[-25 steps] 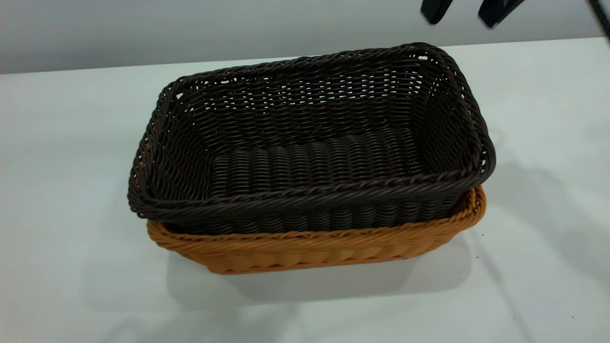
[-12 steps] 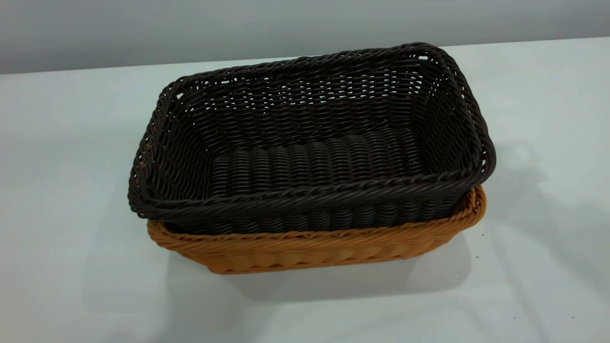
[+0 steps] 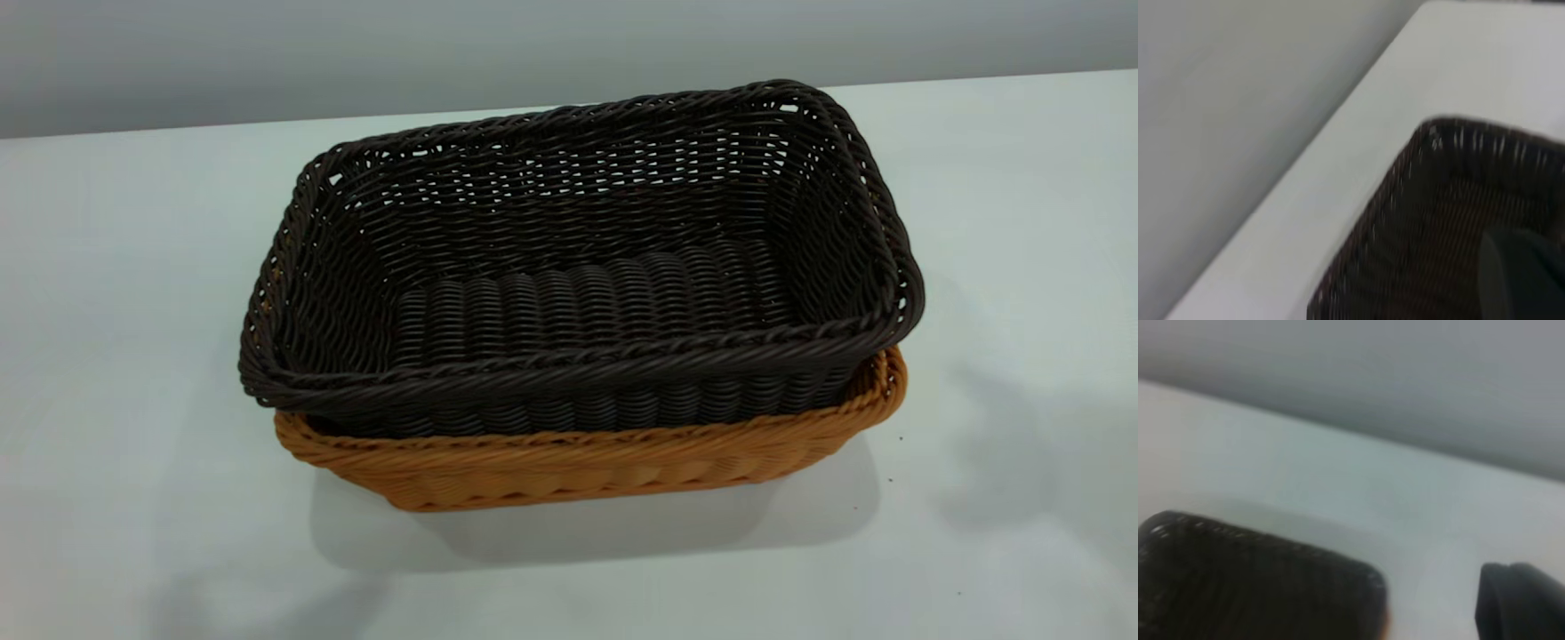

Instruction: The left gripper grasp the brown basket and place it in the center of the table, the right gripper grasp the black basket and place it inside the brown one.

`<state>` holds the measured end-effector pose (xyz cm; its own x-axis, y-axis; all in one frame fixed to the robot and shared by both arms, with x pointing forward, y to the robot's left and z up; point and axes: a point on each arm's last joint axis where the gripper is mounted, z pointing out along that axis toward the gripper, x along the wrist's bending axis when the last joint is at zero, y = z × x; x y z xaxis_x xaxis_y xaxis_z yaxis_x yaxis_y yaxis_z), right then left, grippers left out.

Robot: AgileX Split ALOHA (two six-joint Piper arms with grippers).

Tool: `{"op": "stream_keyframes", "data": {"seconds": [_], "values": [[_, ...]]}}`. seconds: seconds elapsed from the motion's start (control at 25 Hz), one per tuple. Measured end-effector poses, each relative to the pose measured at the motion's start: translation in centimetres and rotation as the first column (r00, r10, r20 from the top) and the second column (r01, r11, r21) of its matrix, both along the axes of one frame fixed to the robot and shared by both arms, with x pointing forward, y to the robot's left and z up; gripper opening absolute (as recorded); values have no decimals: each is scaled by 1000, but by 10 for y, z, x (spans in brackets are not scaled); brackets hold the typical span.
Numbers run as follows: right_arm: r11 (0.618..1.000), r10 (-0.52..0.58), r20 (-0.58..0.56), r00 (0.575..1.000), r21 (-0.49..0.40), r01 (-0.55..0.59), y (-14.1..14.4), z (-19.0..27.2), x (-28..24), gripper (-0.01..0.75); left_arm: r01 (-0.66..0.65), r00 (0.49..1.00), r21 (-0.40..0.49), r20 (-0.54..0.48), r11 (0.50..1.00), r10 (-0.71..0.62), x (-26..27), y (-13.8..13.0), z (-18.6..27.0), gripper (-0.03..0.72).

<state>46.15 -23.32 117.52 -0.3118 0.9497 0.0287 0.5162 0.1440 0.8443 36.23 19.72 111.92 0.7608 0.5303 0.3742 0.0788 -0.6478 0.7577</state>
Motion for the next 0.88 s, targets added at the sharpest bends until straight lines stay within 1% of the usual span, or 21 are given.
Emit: {"op": "stream_keyframes", "data": {"seconds": [0.12, 0.2, 0.24, 0.32, 0.4, 0.48, 0.56, 0.64, 0.76, 0.88], "values": [[999, -39, 98, 994, -30, 42, -14, 4, -29, 6, -80, 997, 6, -8, 997, 80, -7, 14, -13, -1], [997, -62, 129, 990, -40, 68, -21, 1, -46, 6, -130, 992, 9, 1, 991, 130, -10, 22, -18, -1], [995, -65, 164, 984, -64, 76, -26, 2, -57, 5, -158, 987, 9, -1, 987, 158, -12, 26, -19, -1], [992, -68, 196, 978, -93, 88, -32, -2, -72, 5, -209, 978, 0, -5, 978, 209, -15, 33, -17, -1], [989, -71, 238, 969, -111, 100, -39, -5, -91, 5, -247, 969, 20, -8, 969, 247, -16, 39, -18, -1], [989, -74, 252, 965, -108, 104, -43, -11, -106, 5, -276, 960, 70, -20, 959, 278, -16, 43, -21, -1], [988, -61, 254, 965, -122, 94, -46, -17, -119, 5, -286, 956, 98, -36, 953, 290, -17, 45, -23, -1], [989, -51, 238, 970, -122, 82, -48, -24, -130, 5, -288, 953, 104, -72, 952, 296, -19, 45, -25, -1], [992, -29, 211, 977, -111, 54, -50, -36, -148, 5, -285, 949, 81, -113, 955, 293, -21, 43, -27, -1], [995, 15, 181, 983, -101, 3, -50, -47, -164, 5, -293, 940, 115, -145, 949, 308, -23, 46, -30, -1]]}}
